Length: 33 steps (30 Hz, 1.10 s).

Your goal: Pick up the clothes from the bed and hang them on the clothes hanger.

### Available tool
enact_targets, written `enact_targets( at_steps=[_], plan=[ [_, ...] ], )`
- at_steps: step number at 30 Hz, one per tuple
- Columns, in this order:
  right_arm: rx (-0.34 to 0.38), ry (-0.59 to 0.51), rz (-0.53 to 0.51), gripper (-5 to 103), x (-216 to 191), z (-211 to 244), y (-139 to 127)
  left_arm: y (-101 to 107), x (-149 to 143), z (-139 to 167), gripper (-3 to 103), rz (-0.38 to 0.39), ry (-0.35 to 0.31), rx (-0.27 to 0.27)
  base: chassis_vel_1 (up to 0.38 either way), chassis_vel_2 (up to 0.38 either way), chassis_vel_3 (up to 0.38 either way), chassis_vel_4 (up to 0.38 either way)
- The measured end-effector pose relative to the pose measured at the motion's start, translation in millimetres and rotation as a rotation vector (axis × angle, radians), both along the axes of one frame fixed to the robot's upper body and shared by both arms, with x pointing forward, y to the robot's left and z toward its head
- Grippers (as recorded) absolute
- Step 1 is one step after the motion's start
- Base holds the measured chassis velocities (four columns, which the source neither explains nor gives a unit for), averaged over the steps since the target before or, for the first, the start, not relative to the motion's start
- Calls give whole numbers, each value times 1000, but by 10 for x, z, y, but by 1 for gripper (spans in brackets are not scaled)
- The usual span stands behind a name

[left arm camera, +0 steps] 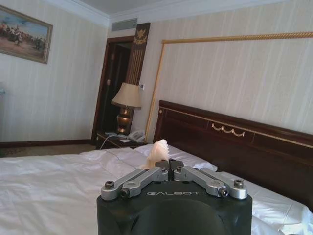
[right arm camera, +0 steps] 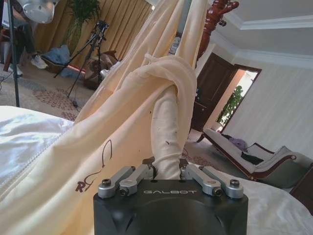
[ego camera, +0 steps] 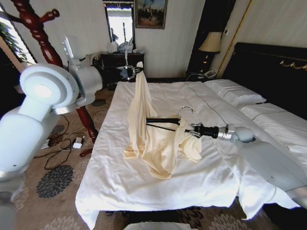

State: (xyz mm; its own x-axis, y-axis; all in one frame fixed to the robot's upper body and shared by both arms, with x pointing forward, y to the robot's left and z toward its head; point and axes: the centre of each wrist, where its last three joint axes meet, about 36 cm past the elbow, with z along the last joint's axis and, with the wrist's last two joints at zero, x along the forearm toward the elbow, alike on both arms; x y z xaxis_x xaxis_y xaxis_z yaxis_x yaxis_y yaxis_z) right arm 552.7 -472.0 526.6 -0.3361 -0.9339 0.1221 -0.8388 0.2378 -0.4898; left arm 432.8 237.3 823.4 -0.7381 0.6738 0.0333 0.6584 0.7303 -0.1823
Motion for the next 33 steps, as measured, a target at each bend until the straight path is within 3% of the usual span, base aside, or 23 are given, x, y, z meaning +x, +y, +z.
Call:
enact_targets(
  at_steps=[4, 11, 17, 20, 33],
  plan=[
    [33, 1, 40, 18, -17, 38, 82, -73, 55, -96, 0, -4, 8, 21, 0, 0, 0, 0],
    [104, 12, 108, 18, -25, 19, 374, -392, 259, -159, 0, -52, -8, 33, 0, 0, 0, 0],
    [147, 14, 89, 18, 6, -26, 502, -671, 272, -102, 0, -117, -24, 48, 0, 0, 0, 0],
    [192, 7, 44, 18, 50, -61, 592, -875, 198, -153, 0, -174, -23, 80, 0, 0, 0, 0],
    [279, -7, -6, 18, 293, -149, 774, -976, 24, -542, 0, -225, 34, 175, 0, 0, 0, 0]
  ],
)
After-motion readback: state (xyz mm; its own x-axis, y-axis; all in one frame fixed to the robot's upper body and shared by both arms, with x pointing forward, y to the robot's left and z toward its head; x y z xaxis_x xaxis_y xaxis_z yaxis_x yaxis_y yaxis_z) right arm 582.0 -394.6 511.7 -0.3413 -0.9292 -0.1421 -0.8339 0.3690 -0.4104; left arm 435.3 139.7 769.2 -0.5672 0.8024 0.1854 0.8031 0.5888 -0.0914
